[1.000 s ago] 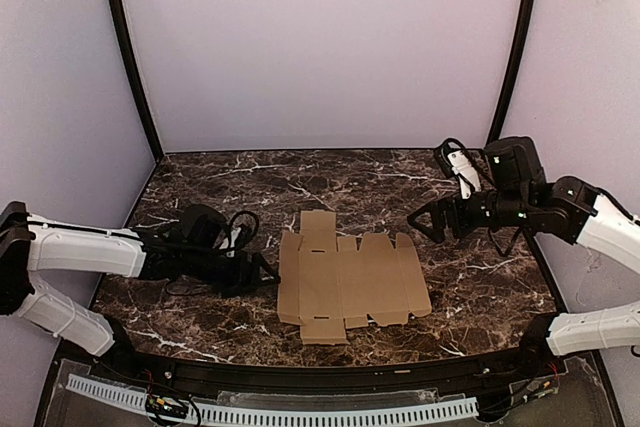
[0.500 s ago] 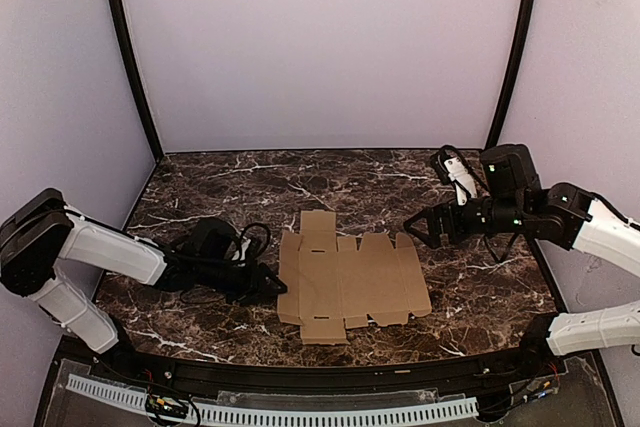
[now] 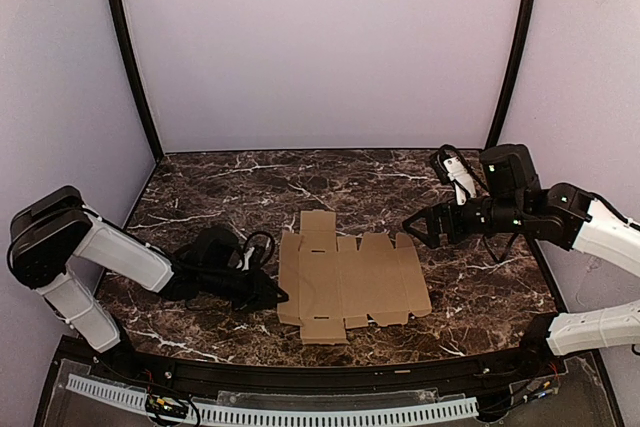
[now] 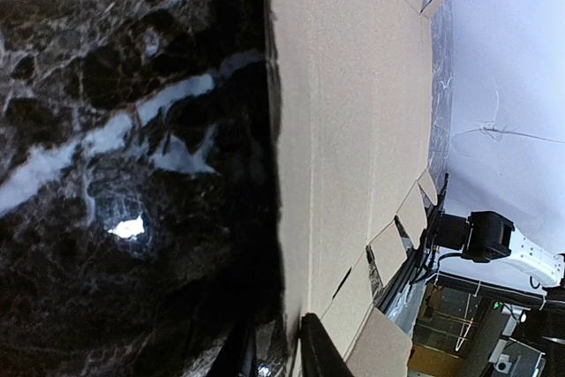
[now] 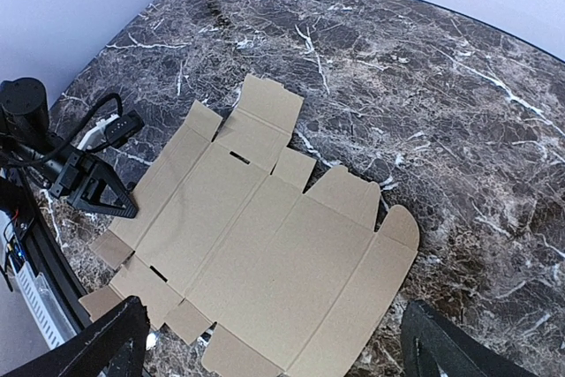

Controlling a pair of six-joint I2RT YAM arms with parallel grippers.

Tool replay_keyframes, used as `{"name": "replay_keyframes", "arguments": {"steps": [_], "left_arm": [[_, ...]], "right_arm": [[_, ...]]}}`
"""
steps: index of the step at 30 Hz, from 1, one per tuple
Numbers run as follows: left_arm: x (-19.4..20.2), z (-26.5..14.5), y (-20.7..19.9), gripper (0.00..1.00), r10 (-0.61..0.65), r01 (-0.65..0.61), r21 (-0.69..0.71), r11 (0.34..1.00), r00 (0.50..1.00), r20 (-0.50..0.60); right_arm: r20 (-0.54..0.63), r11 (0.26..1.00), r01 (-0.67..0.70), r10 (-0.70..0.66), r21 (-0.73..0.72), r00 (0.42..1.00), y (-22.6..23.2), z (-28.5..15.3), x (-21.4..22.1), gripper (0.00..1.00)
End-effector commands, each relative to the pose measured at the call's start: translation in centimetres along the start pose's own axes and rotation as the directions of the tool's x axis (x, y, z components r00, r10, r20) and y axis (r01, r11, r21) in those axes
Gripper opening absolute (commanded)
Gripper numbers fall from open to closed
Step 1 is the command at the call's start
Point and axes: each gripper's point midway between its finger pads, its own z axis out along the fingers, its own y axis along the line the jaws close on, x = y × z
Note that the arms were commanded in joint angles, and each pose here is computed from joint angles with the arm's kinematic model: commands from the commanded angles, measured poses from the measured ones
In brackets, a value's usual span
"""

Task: Fold the paper box

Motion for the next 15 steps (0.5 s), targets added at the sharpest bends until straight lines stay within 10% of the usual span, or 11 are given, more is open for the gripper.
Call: {"name": "replay_keyframes", "arguments": {"steps": [1, 15], "left_arm": [[0.6, 0.4, -0.1, 0.13, -0.007, 0.008, 0.038, 0.999, 1.0, -0.016], [-0.7, -2.9, -5.7, 0.01, 0.309, -0.311, -0.025, 0.95, 0.949, -0.07]], "right_arm": [[0.022, 1.0, -0.002, 0.003, -0.019, 1.0, 0.6, 0.2, -0.4, 0.99], [0.092, 0.972, 0.189, -0.177, -0.142, 0.98, 3.8, -1.9, -3.0, 0.99]]}}
